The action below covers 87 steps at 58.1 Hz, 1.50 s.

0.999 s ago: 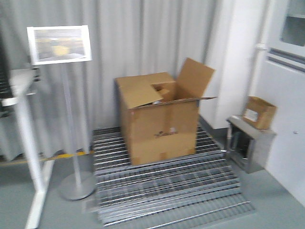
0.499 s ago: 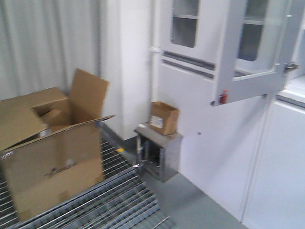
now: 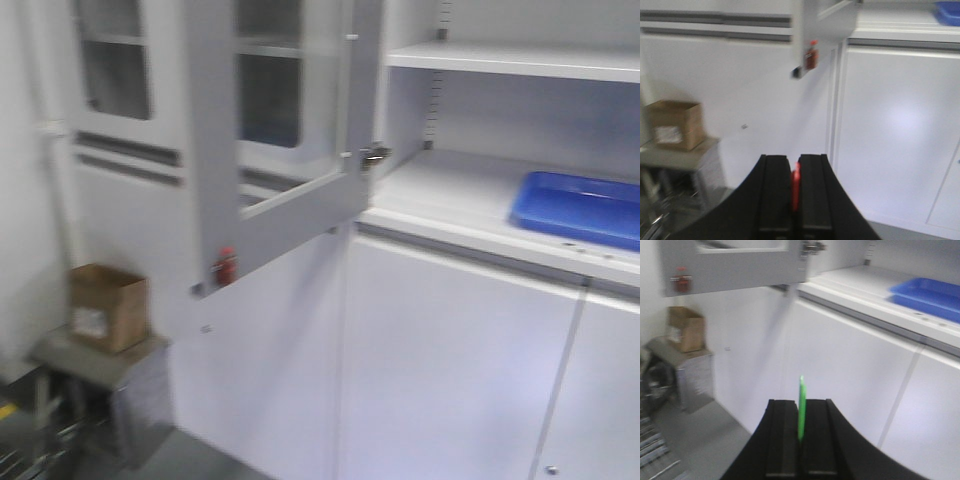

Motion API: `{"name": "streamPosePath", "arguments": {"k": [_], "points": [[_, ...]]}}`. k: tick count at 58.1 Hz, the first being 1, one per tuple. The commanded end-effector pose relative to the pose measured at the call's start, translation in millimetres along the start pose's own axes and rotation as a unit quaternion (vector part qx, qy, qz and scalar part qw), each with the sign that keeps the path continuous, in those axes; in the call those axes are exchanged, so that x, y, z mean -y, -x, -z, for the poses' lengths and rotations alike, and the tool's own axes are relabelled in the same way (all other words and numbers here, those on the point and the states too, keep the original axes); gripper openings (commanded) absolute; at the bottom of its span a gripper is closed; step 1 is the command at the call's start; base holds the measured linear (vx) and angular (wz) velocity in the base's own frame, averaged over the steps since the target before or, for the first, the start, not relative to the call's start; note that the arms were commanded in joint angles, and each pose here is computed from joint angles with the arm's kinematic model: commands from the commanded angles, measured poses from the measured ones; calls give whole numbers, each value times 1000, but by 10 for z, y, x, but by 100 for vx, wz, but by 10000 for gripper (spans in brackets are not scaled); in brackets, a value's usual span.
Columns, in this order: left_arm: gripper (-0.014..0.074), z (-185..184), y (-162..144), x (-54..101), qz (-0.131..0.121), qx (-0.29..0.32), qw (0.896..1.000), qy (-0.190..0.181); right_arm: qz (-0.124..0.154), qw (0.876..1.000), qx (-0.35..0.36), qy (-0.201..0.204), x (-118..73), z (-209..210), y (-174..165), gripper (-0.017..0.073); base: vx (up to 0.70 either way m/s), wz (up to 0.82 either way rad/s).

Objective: Sort red and green spoons into left cabinet
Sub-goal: 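Position the base facing the blue tray on the cabinet shelf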

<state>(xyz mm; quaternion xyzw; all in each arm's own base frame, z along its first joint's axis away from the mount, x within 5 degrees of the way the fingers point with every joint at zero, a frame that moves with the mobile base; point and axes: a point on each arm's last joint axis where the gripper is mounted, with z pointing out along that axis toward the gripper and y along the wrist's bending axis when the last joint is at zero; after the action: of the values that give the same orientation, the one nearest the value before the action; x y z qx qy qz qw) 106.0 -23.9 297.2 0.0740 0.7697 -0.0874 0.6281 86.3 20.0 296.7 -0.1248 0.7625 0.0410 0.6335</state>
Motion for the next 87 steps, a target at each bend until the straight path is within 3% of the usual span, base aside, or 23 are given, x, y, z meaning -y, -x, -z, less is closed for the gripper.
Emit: {"name": "streamPosePath", "arguments": {"k": [1, 37, 87], "points": [[-3, 10, 145, -8, 4, 45, 999, 6, -1, 999, 50, -12, 29, 24, 162, -4, 46, -78], [-3, 10, 145, -8, 4, 45, 999, 6, -1, 999, 50, -12, 29, 24, 162, -4, 45, -57], [-3, 10, 145, -8, 4, 45, 999, 6, -1, 999, 50, -12, 29, 24, 162, -4, 33, -18]]}}
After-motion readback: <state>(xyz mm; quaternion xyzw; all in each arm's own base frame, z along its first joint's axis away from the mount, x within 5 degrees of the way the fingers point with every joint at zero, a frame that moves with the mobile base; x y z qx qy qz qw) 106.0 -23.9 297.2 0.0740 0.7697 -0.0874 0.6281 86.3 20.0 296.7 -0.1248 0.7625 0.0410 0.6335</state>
